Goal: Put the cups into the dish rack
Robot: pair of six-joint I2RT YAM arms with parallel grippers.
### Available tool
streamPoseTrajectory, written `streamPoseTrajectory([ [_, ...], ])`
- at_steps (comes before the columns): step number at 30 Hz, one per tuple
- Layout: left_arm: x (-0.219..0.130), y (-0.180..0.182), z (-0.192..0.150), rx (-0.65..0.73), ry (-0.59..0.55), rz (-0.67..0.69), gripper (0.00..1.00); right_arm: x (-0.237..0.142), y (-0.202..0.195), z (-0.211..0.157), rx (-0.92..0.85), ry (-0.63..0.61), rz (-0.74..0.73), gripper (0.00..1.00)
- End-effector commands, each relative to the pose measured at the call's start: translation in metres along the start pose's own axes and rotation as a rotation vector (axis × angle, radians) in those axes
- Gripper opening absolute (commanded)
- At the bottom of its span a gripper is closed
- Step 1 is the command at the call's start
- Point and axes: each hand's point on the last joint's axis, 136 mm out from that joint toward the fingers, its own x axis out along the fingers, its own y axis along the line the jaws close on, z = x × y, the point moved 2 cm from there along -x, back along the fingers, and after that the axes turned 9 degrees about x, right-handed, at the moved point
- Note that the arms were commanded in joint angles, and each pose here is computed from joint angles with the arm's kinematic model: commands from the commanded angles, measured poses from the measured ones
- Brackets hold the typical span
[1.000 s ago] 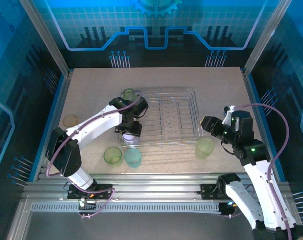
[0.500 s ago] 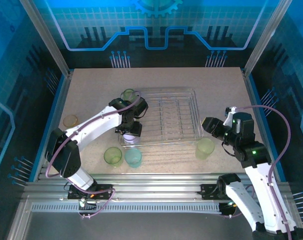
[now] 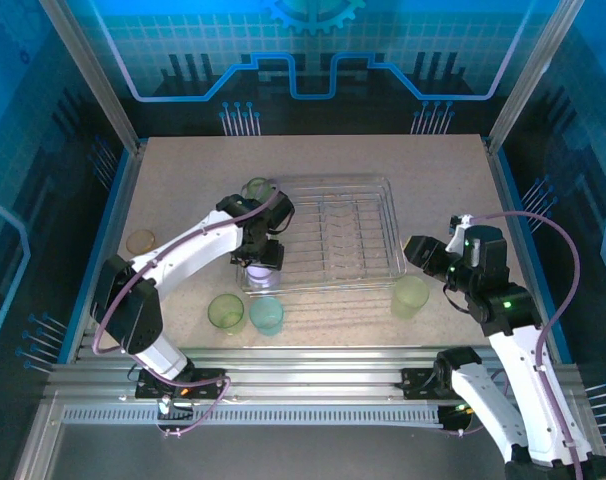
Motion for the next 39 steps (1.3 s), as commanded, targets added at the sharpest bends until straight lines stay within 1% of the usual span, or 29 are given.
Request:
streamPoseTrajectory([
  [1,0.015,-0.011,0.002,-0.031,0.03,-0.072,0.57,0.001,-0.003,0.001,0.005,0.002,-0.002,0.53],
  [7,0.0,-0.014,0.011,-0.031,-0.035,-0.115,0.53,0.002,-0.003,0.002,0.002,-0.003,-0.001,0.52],
  [10,-0.005,-0.013,0.013,-0.025,-0.057,-0.117,0.52,0.003,-0.004,0.001,0.001,-0.001,-0.003,0.52],
  [17,-0.005,-0.009,0.01,-0.019,-0.036,-0.088,0.52,0.006,-0.007,-0.002,0.01,0.01,-0.004,0.52],
  [23,0.009,-0.001,0.0,-0.017,0.046,-0.018,0.52,0.008,-0.008,-0.006,0.034,0.027,0.002,0.52],
  [27,0.016,0.002,-0.005,-0.016,0.08,0.009,0.58,0.011,-0.005,-0.009,0.041,0.056,0.016,0.52],
  [29,0.016,0.002,-0.006,-0.016,0.079,0.012,0.6,0.012,-0.004,-0.009,0.034,0.064,0.022,0.52],
  [31,0.014,0.004,-0.006,-0.019,0.071,0.018,0.64,0.012,-0.003,-0.009,0.025,0.069,0.023,0.52],
  [39,0.012,0.014,-0.011,-0.01,0.079,0.071,0.67,0.012,-0.004,-0.01,0.018,0.075,0.022,0.53],
])
